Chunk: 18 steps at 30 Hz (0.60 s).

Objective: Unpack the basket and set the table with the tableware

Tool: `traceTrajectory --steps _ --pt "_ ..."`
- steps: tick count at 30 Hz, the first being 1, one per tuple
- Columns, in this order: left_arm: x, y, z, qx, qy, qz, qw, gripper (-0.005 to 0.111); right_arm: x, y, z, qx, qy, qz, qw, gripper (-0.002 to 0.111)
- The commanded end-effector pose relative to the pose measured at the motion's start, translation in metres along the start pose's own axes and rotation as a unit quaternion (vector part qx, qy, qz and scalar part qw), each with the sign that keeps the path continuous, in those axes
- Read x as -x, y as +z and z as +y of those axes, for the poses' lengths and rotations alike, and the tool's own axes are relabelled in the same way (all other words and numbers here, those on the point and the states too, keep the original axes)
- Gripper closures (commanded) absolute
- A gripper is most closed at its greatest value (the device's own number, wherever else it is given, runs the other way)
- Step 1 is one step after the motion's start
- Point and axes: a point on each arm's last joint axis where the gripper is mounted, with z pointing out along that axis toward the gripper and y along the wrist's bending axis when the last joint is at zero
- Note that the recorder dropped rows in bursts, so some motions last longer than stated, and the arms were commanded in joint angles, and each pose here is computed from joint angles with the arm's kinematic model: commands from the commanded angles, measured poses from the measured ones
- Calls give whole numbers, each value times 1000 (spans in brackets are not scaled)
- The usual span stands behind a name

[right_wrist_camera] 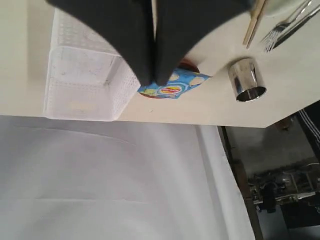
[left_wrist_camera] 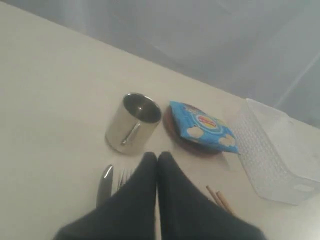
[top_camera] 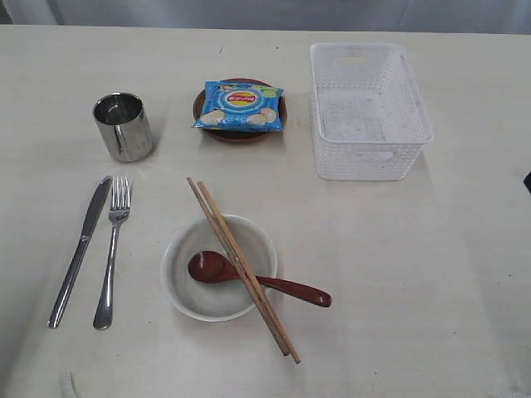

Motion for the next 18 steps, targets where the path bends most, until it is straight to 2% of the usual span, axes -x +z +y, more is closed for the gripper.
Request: traceTrajectory --steps 1,5,18 --pt "-2 2 3 1 -2 -18 1000 107 -2 1 -6 -22 52 -29 998 109" --pt "-3 3 5 3 -3 -19 1000 107 3 1 -8 -32 91 -56 994 109" --pt "-2 3 4 3 -3 -24 1000 107 1 1 -7 -26 94 -44 994 109"
